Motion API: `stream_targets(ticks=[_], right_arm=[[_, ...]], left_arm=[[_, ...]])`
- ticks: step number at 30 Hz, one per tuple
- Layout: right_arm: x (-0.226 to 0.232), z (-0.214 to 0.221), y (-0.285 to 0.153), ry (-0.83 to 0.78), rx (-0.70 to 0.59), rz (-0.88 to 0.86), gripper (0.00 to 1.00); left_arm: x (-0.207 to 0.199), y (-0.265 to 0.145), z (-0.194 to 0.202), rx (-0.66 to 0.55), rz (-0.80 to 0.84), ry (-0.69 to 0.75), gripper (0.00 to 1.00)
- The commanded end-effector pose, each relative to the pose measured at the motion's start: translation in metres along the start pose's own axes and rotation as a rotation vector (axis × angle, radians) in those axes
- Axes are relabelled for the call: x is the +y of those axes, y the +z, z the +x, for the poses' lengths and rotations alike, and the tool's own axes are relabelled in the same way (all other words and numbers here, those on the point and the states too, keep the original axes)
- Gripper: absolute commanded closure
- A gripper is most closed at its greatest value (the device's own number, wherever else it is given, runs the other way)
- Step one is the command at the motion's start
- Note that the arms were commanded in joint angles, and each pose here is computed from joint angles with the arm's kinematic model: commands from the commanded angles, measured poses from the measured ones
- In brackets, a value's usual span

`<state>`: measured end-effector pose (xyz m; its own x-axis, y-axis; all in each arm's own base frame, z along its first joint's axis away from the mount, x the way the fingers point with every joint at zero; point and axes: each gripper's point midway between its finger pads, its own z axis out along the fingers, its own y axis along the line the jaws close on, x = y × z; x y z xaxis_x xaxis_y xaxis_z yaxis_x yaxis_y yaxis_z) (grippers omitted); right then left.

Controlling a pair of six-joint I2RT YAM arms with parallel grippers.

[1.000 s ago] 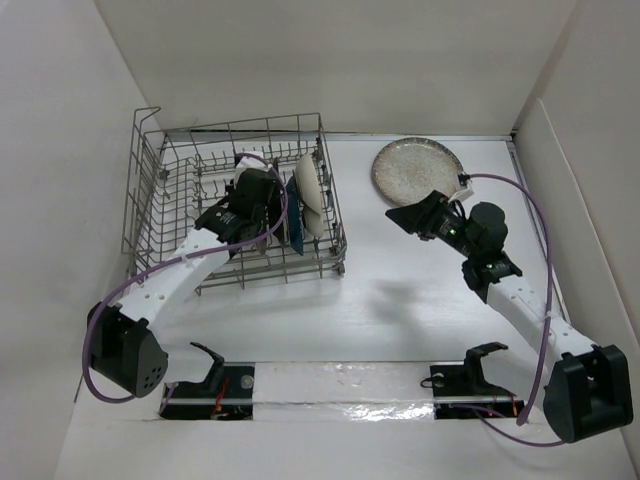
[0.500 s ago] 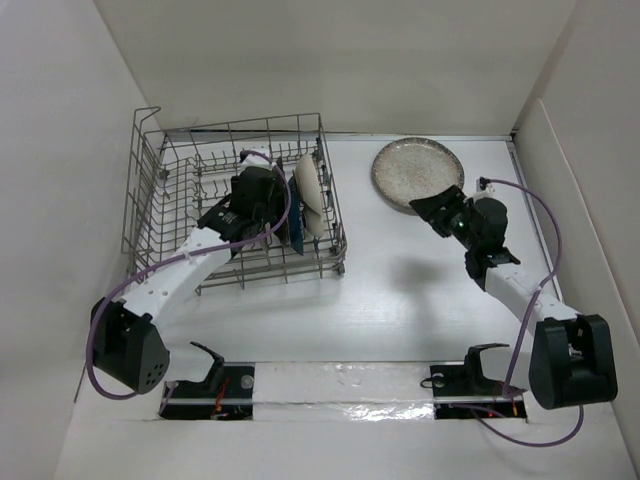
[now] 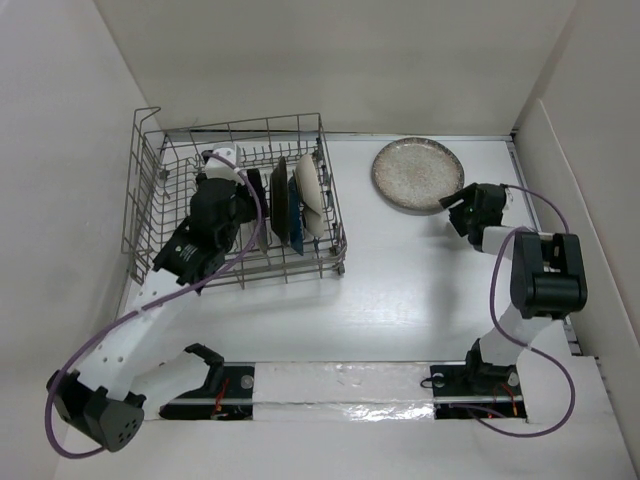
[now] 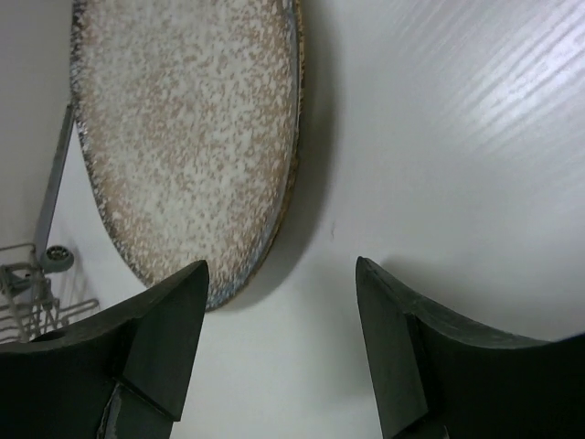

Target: Load the plates into the dish rack

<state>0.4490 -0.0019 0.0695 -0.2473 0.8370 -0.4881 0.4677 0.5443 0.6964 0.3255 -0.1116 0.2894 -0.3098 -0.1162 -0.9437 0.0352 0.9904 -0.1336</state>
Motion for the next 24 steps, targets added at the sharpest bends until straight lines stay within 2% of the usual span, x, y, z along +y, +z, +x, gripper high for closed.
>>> stream_targets(ticks=[1,4,6,8,10,11,12,14,15,17,19,20,24], right_arm=[[0.01,-0.021,0.021,0.029,-0.044,0.015,0.3],[0.008,-0.009,0.039,0.057,0.017,0.019,0.33],[0.006,-0.006,0.048,0.067,0.035,0.027,0.47],[0.002,-0.008,0.054,0.073,0.041,0.046,0.47],[0.004,-0.009,0.059,0.068,0.054,0.059,0.59],[0.002,-0.008,0.063,0.065,0.063,0.067,0.69],[-0.013,-0.002,0.07,0.071,0.092,0.11,0.88],[-0.012,-0.004,0.076,0.067,0.118,0.121,0.88],[-0.019,-0.007,0.077,0.075,0.123,0.136,0.71],[-0.029,-0.004,0.079,0.101,0.163,0.126,0.71],[-0.025,-0.005,0.078,0.115,0.167,0.074,0.94],[-0.033,-0.004,0.075,0.128,0.17,0.076,1.0],[-0.026,-0.005,0.063,0.11,0.136,0.003,1.0]], left_arm=[[0.0,-0.011,-0.02,-0.083,0.056,-0.056,0.37],[-0.005,-0.016,-0.021,-0.088,0.094,-0.066,0.37],[-0.009,-0.018,-0.02,-0.084,0.122,-0.067,0.37],[-0.012,-0.02,-0.02,-0.083,0.141,-0.072,0.37],[-0.015,-0.023,-0.022,-0.089,0.162,-0.077,0.37],[-0.016,-0.023,-0.022,-0.09,0.166,-0.079,0.38],[-0.018,-0.025,-0.023,-0.094,0.177,-0.084,0.38],[-0.018,-0.024,-0.022,-0.09,0.179,-0.086,0.38],[-0.018,-0.025,-0.023,-0.092,0.179,-0.086,0.38],[-0.019,-0.026,-0.023,-0.094,0.185,-0.089,0.38],[-0.02,-0.028,-0.026,-0.103,0.194,-0.091,0.38],[-0.02,-0.028,-0.026,-0.104,0.194,-0.093,0.38],[-0.018,-0.031,-0.03,-0.122,0.188,-0.099,0.39]])
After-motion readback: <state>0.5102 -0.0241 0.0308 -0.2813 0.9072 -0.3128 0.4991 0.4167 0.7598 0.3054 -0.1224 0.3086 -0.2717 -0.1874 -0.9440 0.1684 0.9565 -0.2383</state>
